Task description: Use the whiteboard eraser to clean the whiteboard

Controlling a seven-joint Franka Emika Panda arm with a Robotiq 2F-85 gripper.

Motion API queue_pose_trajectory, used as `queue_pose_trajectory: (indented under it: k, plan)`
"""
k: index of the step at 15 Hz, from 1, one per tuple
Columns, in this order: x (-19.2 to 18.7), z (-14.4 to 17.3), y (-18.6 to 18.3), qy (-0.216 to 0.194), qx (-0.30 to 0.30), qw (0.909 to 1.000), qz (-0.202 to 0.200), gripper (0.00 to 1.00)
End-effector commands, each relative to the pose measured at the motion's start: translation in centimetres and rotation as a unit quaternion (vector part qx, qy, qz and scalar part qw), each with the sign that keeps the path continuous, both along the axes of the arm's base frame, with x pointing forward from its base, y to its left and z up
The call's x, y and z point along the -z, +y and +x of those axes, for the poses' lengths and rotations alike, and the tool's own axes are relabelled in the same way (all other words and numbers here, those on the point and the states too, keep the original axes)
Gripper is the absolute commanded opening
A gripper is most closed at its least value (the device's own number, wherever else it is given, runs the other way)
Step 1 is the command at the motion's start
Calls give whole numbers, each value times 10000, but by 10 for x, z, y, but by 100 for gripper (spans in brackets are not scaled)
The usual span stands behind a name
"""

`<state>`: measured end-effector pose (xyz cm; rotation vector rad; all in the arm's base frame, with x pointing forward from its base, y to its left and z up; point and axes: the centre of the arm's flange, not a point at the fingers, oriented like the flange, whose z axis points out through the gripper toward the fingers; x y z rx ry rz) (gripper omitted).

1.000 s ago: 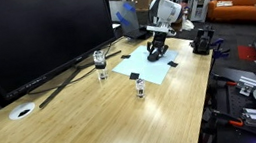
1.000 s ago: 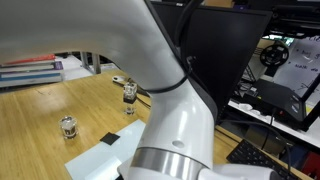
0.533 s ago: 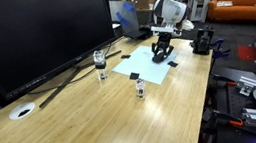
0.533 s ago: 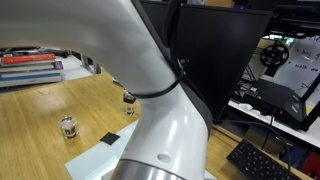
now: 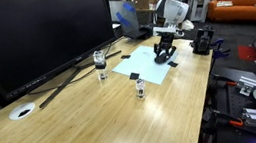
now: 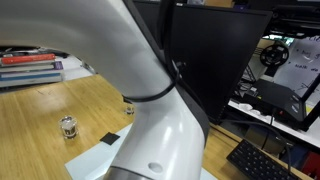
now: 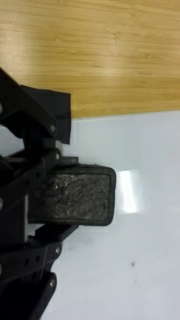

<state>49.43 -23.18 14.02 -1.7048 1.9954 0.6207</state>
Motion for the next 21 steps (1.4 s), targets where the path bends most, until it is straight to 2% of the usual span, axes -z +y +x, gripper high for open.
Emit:
queue_pose_trajectory:
  k: [1, 7, 12, 16, 21]
  plan:
    - [37, -31, 8, 364, 10, 9993, -54, 30]
    - [43, -53, 8, 407, 224, 9989, 115, 30]
    - [41, -59, 7, 308, 239, 9991, 153, 30]
    - [29, -48, 6, 74, 60, 9999, -37, 30]
    - [9, -5, 6, -59, -509, 9970, -580, 30]
